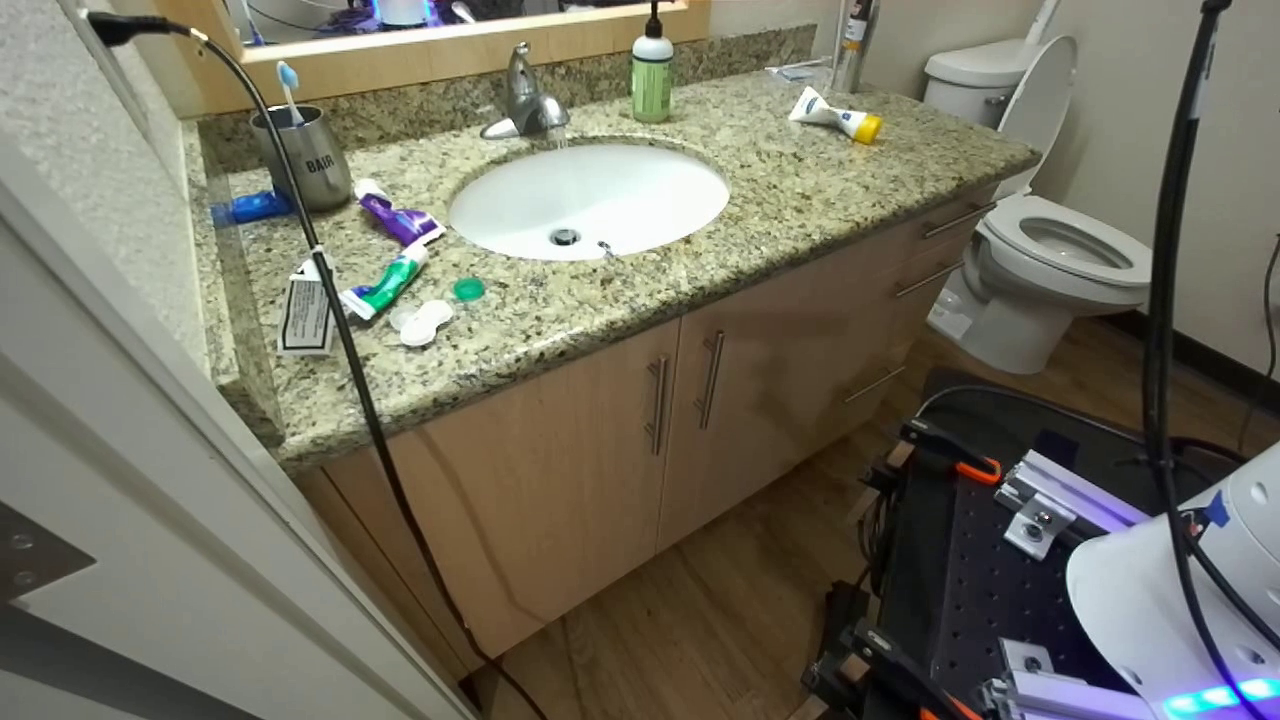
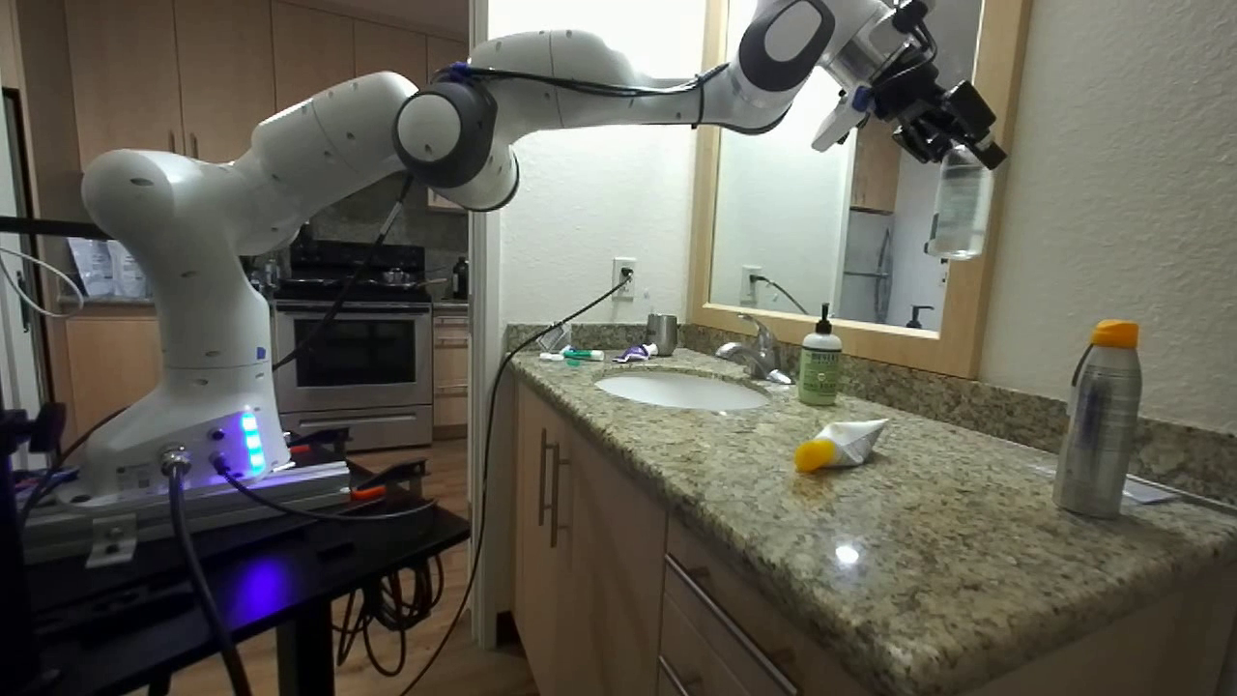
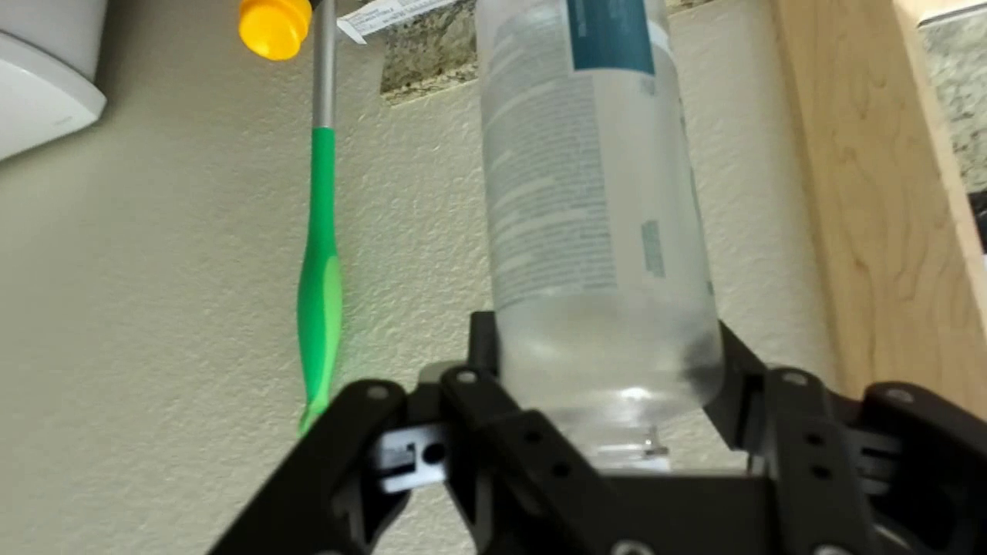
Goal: Move the clear bottle to the left
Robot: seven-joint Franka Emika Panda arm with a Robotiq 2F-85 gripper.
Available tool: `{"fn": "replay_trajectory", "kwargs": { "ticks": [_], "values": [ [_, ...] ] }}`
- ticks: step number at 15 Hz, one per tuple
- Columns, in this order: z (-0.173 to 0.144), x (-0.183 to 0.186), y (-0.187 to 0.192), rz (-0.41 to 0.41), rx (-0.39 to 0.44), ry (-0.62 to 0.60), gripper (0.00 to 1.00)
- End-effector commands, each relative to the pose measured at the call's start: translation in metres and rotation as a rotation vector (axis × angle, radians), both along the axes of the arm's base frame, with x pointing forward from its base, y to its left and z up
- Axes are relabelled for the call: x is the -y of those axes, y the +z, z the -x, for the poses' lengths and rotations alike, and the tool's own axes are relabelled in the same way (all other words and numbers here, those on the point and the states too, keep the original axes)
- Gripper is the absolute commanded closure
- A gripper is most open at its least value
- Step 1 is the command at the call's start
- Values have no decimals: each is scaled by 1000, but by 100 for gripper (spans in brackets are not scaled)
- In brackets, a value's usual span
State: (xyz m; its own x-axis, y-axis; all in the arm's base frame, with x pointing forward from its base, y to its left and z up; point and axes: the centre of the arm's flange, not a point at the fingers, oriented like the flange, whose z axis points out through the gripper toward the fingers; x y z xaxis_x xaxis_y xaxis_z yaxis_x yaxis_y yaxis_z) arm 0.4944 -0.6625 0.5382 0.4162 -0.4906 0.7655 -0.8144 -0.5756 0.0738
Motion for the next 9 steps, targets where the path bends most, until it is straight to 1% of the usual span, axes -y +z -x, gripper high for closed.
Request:
{"fn": "replay_trajectory", "kwargs": {
  "ticks": [1, 2, 3, 5, 7, 8, 9],
  "values": [
    [52, -50, -20, 51, -47, 187, 63],
    [52, -50, -21, 81, -38, 232, 63],
    [-1, 1, -3, 33, -52, 144, 38],
    [2, 3, -2, 55, -58, 189, 38],
    [4, 4, -2, 61, -60, 195, 38],
    [4, 4, -2, 62, -60, 195, 63],
    [1, -9, -10, 70, -87, 251, 63]
  ]
}}
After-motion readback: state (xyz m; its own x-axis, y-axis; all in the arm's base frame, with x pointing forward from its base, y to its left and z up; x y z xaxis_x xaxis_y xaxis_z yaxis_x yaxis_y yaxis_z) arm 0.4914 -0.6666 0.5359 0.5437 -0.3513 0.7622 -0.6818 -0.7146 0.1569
